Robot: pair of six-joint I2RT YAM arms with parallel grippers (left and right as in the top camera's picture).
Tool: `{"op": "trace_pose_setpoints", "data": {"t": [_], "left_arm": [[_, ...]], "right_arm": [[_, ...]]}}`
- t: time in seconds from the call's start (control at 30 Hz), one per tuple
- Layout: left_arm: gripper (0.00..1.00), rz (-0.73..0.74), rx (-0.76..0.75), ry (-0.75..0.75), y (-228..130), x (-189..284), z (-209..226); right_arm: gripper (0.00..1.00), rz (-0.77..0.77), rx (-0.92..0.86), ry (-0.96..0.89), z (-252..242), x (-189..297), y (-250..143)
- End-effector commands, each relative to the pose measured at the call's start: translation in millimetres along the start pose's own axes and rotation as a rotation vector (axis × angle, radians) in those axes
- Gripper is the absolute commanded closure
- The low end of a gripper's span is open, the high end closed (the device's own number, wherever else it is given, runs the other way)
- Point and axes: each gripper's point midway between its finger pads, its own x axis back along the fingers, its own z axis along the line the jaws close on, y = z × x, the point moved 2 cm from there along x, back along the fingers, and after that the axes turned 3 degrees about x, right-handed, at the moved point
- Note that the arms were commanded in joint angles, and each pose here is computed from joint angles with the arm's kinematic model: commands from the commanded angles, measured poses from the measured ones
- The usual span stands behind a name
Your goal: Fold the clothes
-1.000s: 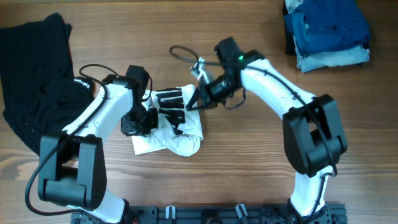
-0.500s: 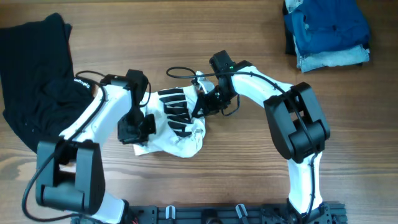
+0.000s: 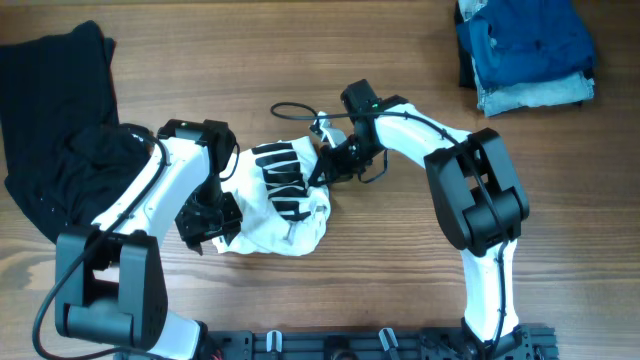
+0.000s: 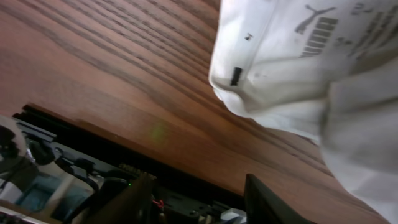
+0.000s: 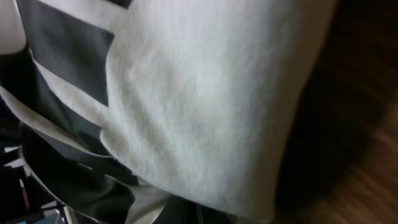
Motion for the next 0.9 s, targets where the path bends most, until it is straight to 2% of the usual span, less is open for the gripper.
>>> {"op": "trace_pose_setpoints", "data": {"t": [0.0, 0.03, 0.07, 0.17, 0.27, 0.3, 0.37, 0.43, 0.63, 0.73, 0.87], "left_arm": [[0.4, -0.031, 0.034, 0.007, 5, 5, 6], [0.4, -0.033, 0.039, 0.003, 5, 5, 7], [0.4, -0.047, 0.047, -0.007, 7, 8, 9], [0.37, -0.159, 0.094, -0.063, 19, 27, 13], [0.27, -0.347, 0.15, -0.221, 42, 61, 12], [0.18, -0.424, 0.175, -0.282, 51, 75, 13], [0.07, -0.542, 0.224, -0.368, 66, 98, 19], [0.03, -0.621, 0.266, -0.424, 80, 113, 26], [0.0, -0.671, 0.346, -0.442, 104, 118, 47], [0.0, -0.672, 0.385, -0.442, 109, 117, 58], [0.0, -0.674, 0.433, -0.443, 114, 116, 71]], "right_arm": [[0.82, -0.025, -0.032, -0.137, -37, 26, 14], [0.77, -0.043, -0.016, -0.14, -29, 38, 20], [0.61, -0.062, 0.015, -0.144, -16, 55, 27], [0.29, -0.106, 0.091, -0.159, 19, 86, 37], [0.12, -0.114, 0.144, -0.202, 41, 94, 36], [0.12, -0.1, 0.159, -0.223, 45, 91, 33], [0.12, -0.057, 0.225, -0.223, 56, 79, 28], [0.12, 0.005, 0.265, -0.277, 63, 61, 19], [0.02, 0.146, 0.32, -0.458, 46, 7, -3], [0.02, 0.176, 0.261, -0.49, 22, -7, -5], [0.01, 0.14, 0.088, -0.645, -30, -7, 1]]}}
